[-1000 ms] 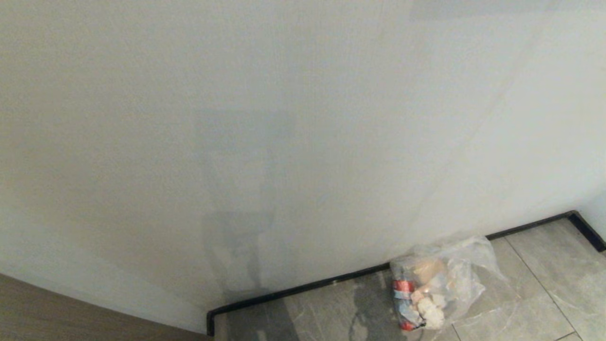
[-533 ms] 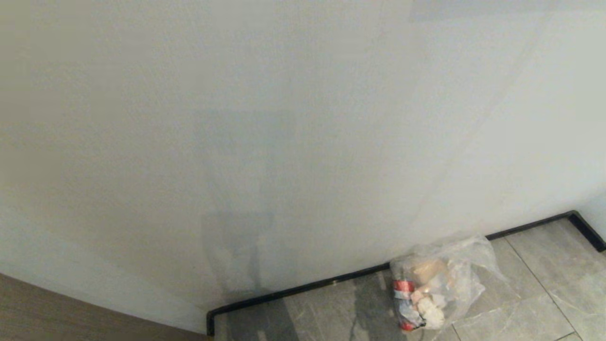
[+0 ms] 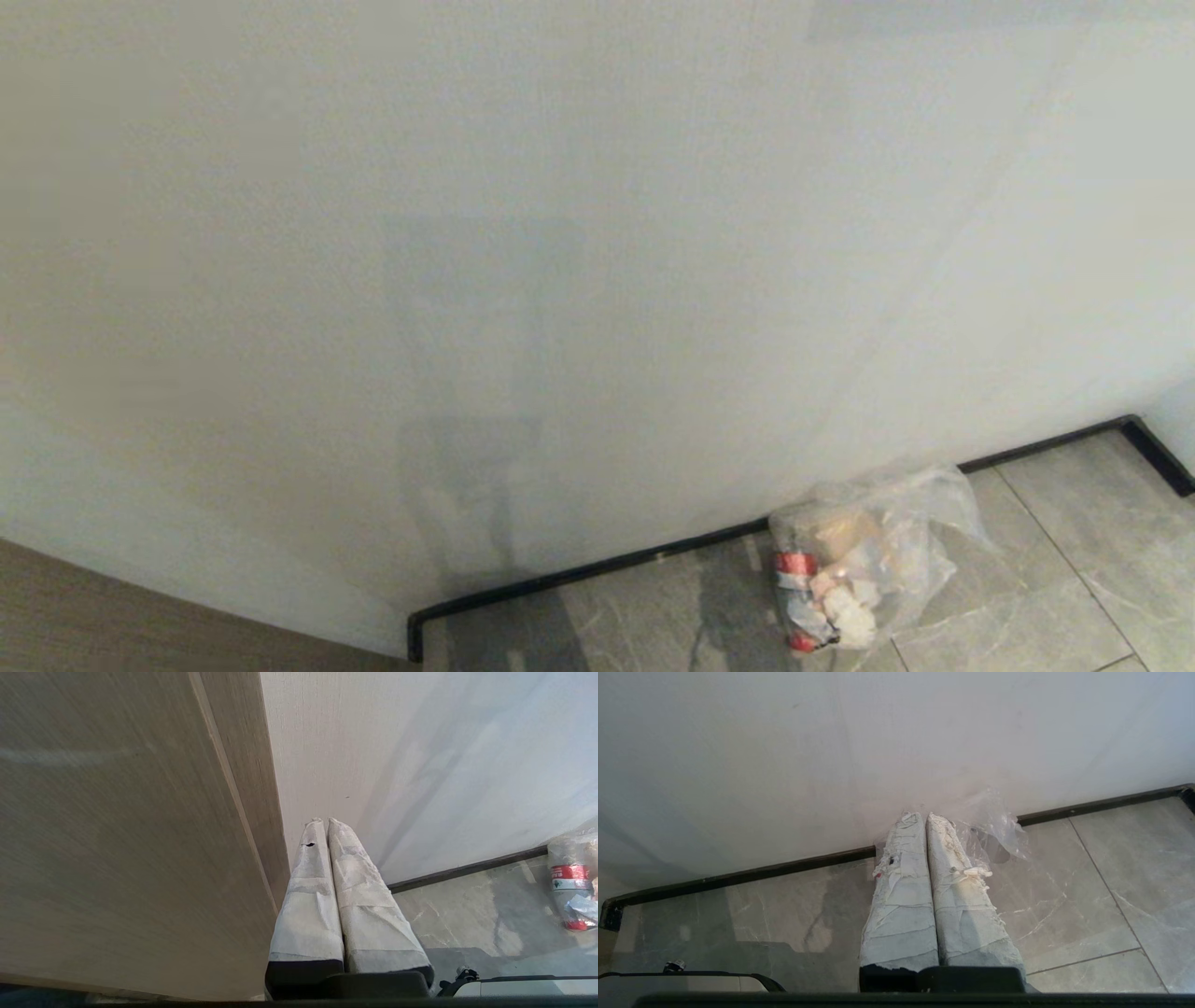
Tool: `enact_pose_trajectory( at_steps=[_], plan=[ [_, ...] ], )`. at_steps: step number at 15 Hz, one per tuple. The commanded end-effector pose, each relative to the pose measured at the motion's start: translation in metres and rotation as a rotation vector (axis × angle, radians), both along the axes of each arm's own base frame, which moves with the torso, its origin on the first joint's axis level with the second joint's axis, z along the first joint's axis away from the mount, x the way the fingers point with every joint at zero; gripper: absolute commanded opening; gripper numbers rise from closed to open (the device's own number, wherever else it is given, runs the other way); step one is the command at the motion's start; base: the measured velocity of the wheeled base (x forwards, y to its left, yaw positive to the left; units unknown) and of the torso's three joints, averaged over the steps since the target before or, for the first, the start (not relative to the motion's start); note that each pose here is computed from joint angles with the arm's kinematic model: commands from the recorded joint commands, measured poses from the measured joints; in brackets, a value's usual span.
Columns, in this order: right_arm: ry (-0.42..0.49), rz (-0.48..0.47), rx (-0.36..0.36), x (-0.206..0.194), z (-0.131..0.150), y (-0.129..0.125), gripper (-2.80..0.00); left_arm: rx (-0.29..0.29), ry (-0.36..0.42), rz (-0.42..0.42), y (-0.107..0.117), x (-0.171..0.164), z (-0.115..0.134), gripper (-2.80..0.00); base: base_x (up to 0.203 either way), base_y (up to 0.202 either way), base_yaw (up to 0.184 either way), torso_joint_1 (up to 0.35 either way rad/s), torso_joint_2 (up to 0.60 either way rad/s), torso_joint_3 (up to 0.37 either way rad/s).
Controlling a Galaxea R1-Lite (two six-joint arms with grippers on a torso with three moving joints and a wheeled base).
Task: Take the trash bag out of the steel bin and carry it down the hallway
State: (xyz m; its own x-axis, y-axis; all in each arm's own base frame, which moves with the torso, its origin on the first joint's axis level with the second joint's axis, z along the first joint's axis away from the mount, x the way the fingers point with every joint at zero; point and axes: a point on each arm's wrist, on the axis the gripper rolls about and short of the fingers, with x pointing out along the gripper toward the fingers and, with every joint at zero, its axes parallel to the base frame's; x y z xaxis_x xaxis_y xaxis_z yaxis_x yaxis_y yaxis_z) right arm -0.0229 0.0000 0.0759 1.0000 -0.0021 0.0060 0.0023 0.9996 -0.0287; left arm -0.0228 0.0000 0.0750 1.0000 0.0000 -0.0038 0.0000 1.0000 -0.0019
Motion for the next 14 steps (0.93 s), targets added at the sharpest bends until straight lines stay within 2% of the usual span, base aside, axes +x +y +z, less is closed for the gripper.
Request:
enact_pose_trajectory(
  at_steps=[1,5,14],
  plan=[
    [0.003,0.000,0.000,0.0002,-0.0004,0.0000,-2.80,0.002,0.001,0.000,0.0000,0.0000,0.0000,-2.80,0.000,0.000,0.000,0.000,0.00,0.000],
    [0.003,0.000,0.000,0.0002,-0.0004,0.0000,-2.80,-0.003,0.001,0.002,0.0000,0.0000,0.0000,-2.80,0.000,0.000,0.000,0.001,0.00,0.092],
    [0.003,-0.001,0.000,0.0002,-0.0004,0.0000,-2.80,-0.004,-0.001,0.002,0.0000,0.0000,0.0001,-2.80,0.000,0.000,0.000,0.003,0.00,0.200]
  ],
)
